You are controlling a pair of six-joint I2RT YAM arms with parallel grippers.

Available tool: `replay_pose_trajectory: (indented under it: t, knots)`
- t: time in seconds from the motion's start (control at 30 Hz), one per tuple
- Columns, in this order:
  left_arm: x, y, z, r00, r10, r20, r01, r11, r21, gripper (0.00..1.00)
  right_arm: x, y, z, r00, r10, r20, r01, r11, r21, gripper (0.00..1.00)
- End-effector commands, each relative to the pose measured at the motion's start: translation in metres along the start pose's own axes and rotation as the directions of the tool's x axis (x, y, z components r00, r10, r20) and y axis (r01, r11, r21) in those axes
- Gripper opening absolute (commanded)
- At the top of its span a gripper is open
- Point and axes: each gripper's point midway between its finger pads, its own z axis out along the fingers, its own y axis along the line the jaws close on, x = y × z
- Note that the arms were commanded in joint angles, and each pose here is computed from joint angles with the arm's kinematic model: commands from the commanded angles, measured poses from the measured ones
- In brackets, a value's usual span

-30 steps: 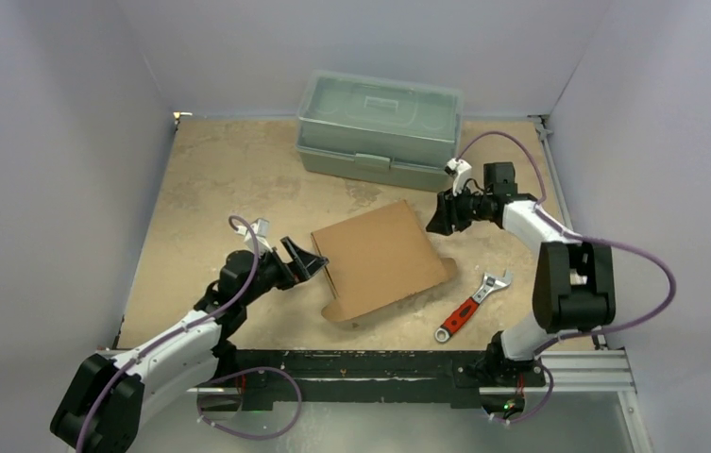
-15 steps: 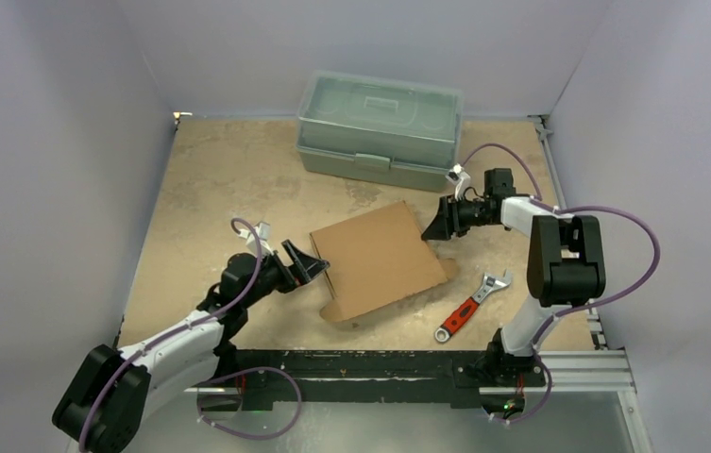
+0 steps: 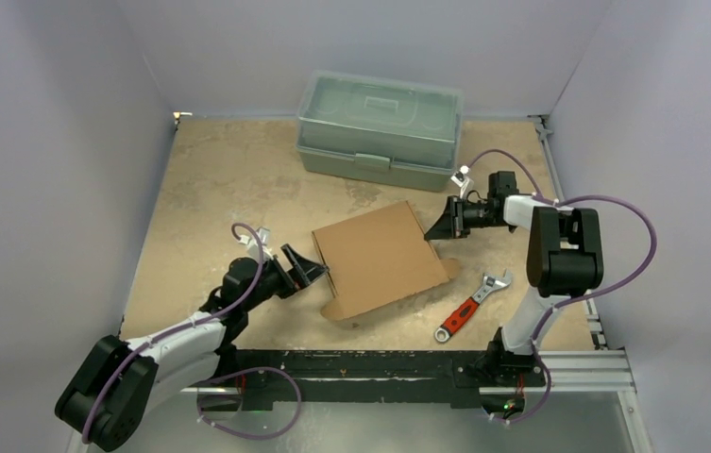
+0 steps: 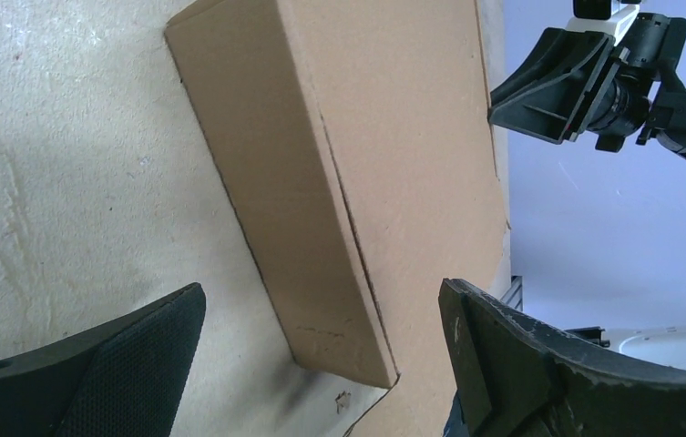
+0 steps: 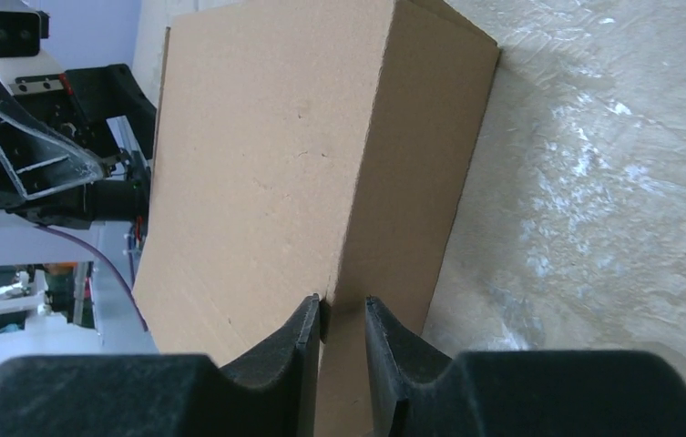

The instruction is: Fold the paper box

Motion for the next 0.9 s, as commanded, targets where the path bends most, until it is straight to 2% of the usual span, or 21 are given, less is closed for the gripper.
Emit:
replay_pose_trajectory:
  t: [0.0, 0.23, 0.53, 0.87]
  knots:
    - [-0.009, -0.009, 0.0, 0.999, -0.017, 0.043, 0.016, 0.999, 0.04, 0.99, 0.006, -0.035, -0.006, 1.0, 0.017, -0.017, -0.015, 0.992, 0.129, 0.24]
    - [-0.01, -0.023, 0.004, 0.999, -0.036, 0.037, 0.032, 0.995, 0.093, 0.99, 0.01, -0.043, -0.007, 0.997, 0.071, -0.019, -0.068, 0.99, 0.125, 0.22]
    - [-0.001, -0.017, 0.019, 0.998, -0.06, 0.033, 0.059, 0.997, 0.041, 0.99, 0.019, -0.053, -0.009, 0.99, 0.139, -0.026, -0.136, 0.984, 0.117, 0.19]
    - [-0.011, -0.034, 0.028, 0.995, -0.08, 0.064, 0.073, 0.993, 0.095, 0.99, 0.021, -0.055, -0.009, 0.988, 0.149, -0.034, -0.144, 0.983, 0.115, 0.19]
